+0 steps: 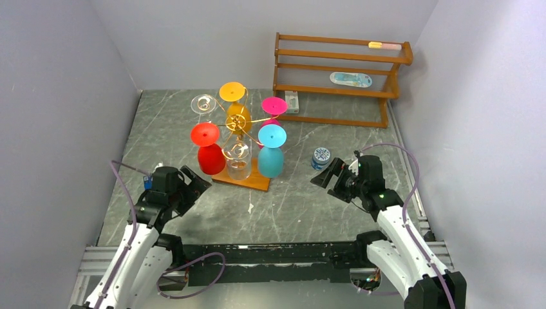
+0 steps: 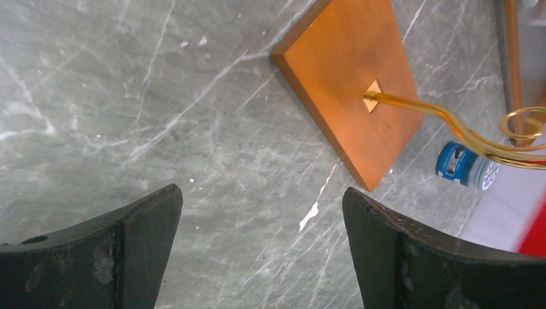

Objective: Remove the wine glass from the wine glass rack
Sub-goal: Move the wine rack to the center of the board.

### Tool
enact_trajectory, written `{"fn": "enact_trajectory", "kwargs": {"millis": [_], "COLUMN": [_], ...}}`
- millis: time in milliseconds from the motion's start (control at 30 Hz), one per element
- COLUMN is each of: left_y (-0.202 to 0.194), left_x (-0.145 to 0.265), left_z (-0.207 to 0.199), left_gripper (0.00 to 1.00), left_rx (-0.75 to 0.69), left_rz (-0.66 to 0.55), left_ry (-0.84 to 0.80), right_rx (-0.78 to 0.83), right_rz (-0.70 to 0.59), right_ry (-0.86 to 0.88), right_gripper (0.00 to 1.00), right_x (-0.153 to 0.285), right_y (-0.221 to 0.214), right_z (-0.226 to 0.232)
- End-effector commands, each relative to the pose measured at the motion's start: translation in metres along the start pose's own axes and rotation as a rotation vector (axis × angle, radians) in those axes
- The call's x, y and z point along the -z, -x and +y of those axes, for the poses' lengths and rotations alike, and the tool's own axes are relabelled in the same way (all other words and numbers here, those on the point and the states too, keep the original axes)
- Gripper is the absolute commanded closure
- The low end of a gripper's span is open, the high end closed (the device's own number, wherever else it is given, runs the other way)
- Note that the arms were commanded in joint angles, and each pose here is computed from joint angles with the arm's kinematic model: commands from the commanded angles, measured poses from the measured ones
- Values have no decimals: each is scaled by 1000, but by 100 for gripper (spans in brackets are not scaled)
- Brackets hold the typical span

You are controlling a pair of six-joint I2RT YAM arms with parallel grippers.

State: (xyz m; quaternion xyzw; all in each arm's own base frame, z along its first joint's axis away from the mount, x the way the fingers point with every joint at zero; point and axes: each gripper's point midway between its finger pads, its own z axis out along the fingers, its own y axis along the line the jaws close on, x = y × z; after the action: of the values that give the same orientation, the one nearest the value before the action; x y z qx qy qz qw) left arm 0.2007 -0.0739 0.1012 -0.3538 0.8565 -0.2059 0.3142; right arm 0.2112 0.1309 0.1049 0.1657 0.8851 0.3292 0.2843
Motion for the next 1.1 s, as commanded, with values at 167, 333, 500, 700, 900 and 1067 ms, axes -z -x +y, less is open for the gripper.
{"fn": "enact_trajectory", "kwargs": {"millis": [167, 333, 500, 700, 900, 1067], "left_y": [-16, -18, -23, -24, -47, -67], "left_x": [-31, -51, -70, -83, -94, -101], "left_z": [-16, -24, -26, -39, -38, -41], "left_gripper": [0, 7, 13, 23, 29, 34], "left_rx": [124, 168, 169, 184, 207, 235], "left_rz": [46, 39, 46, 7, 39, 59], "left_ry": [-136, -214, -231, -301, -292, -292], "right_rx": [-12, -7, 2, -16, -19, -50], "right_rz": [19, 22, 11, 13, 21, 67], "right_ry": [75, 69, 66, 89, 122, 163], "right_gripper": [0, 0, 0, 0, 0, 0], "right_x": [0, 1, 4, 3, 2, -4], "right_y": [-1, 0, 5, 6, 7, -4], "right_z": [15, 15, 19, 24, 31, 32]}}
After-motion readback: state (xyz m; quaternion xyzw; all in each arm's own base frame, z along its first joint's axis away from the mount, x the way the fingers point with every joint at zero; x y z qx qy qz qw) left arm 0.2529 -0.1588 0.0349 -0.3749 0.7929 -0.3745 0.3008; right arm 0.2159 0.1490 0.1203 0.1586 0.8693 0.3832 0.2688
